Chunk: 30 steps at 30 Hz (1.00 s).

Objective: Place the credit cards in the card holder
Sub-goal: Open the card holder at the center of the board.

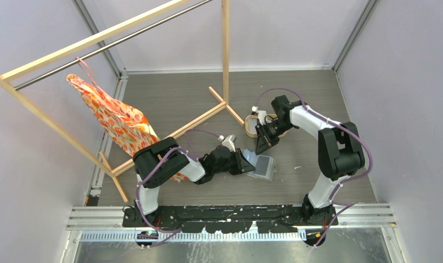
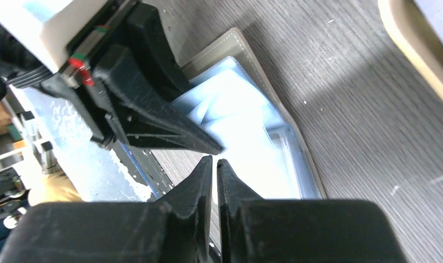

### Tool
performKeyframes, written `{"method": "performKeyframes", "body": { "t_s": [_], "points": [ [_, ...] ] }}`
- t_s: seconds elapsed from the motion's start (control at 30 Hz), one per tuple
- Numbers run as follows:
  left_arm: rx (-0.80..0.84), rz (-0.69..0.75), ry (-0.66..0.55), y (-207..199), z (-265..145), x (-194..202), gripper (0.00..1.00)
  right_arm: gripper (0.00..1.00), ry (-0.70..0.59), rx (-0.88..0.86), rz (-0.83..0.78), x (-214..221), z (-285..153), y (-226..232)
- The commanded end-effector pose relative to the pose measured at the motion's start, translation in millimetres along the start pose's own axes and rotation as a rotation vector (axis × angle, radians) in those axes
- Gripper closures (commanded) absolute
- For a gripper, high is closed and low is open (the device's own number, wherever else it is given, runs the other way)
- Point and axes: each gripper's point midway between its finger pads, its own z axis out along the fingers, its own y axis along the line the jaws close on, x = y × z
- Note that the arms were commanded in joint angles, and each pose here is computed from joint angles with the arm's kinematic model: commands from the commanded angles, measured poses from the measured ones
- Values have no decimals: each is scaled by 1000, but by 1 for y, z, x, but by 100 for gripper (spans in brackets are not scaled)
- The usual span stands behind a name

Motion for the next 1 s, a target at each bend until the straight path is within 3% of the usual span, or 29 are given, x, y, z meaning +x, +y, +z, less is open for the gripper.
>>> {"method": "performKeyframes", "body": {
  "t_s": [0.0, 0.2, 0.63, 0.77, 0.97],
  "points": [
    [38, -24, -46, -6, -8, -8, 82, 87, -44, 35, -97, -3, -16, 7],
    [98, -52, -50, -11, -7, -10, 81, 93, -4, 259, -43, 3, -16, -36],
    [173, -25, -37, -19, -6, -8, 79, 95, 42, 197, 35, -2, 16, -35],
    [174, -17, -31, -20, -7, -7, 73, 95, 21, 82, 20, -7, 18, -11],
    [95, 32, -38, -20, -14, -11, 54, 95, 21, -25, 5, -8, 23, 10]
  ]
}}
